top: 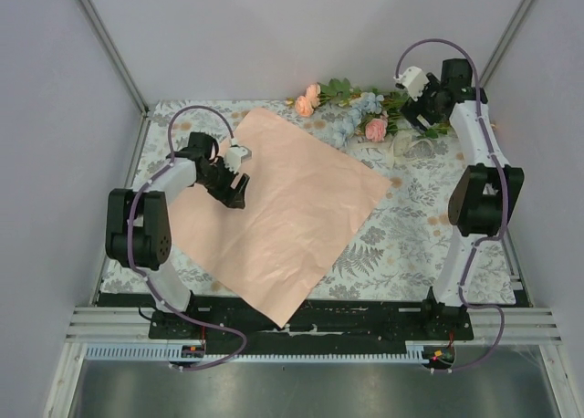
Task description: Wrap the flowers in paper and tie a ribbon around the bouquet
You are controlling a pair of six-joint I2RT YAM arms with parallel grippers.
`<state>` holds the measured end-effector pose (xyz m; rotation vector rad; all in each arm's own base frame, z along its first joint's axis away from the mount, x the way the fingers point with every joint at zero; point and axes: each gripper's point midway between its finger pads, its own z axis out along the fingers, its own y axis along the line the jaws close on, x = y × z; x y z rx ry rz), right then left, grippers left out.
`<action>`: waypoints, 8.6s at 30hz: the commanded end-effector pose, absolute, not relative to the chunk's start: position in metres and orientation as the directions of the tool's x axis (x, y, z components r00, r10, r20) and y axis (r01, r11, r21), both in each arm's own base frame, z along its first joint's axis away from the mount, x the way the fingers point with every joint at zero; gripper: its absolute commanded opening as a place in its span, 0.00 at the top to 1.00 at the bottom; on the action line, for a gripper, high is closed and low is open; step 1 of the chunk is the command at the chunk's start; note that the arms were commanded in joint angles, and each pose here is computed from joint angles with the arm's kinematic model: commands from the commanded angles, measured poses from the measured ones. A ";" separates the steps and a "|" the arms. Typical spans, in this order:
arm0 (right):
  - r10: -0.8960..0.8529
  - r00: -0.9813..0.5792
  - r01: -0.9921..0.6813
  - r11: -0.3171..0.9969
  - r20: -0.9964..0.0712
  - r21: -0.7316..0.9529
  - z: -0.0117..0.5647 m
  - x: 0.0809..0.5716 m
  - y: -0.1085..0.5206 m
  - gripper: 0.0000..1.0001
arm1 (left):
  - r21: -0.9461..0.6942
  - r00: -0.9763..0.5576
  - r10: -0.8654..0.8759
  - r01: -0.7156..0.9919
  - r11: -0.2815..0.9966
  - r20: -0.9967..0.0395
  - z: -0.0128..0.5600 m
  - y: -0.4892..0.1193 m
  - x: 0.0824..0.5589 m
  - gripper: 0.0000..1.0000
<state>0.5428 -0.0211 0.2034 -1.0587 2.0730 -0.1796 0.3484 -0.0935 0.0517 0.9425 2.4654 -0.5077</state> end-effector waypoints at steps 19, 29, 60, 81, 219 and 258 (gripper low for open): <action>-0.863 -0.488 -0.488 0.393 -0.130 -0.779 0.085 0.622 -0.257 0.20 | -0.131 -0.587 0.483 0.713 0.689 -0.650 0.110 -0.114 0.392 0.16; -0.883 -0.466 -0.371 0.259 -0.063 -0.892 0.149 0.625 -0.275 1.00 | -0.109 -0.557 0.467 0.714 0.691 -0.687 0.132 -0.117 0.396 0.17; -0.816 0.572 0.137 -0.008 0.086 -0.990 0.483 0.370 0.061 1.00 | -0.371 -0.378 -0.025 0.892 0.259 -0.925 0.412 -0.273 0.321 0.09; -0.619 0.770 -0.092 0.136 -0.157 -0.986 0.402 0.386 0.247 0.74 | -0.734 -0.729 -0.092 0.667 0.125 -0.678 0.332 -0.307 0.275 0.98; -0.050 -0.469 -0.879 0.117 -0.882 0.461 0.339 0.252 0.228 1.00 | -0.422 -0.301 -0.364 0.848 0.320 -0.882 0.431 -0.178 0.367 0.03; 0.013 -0.773 -0.628 0.129 -0.635 0.767 0.291 0.271 0.288 1.00 | -0.821 -0.662 -0.512 0.307 0.481 -0.548 0.319 -0.121 0.461 0.98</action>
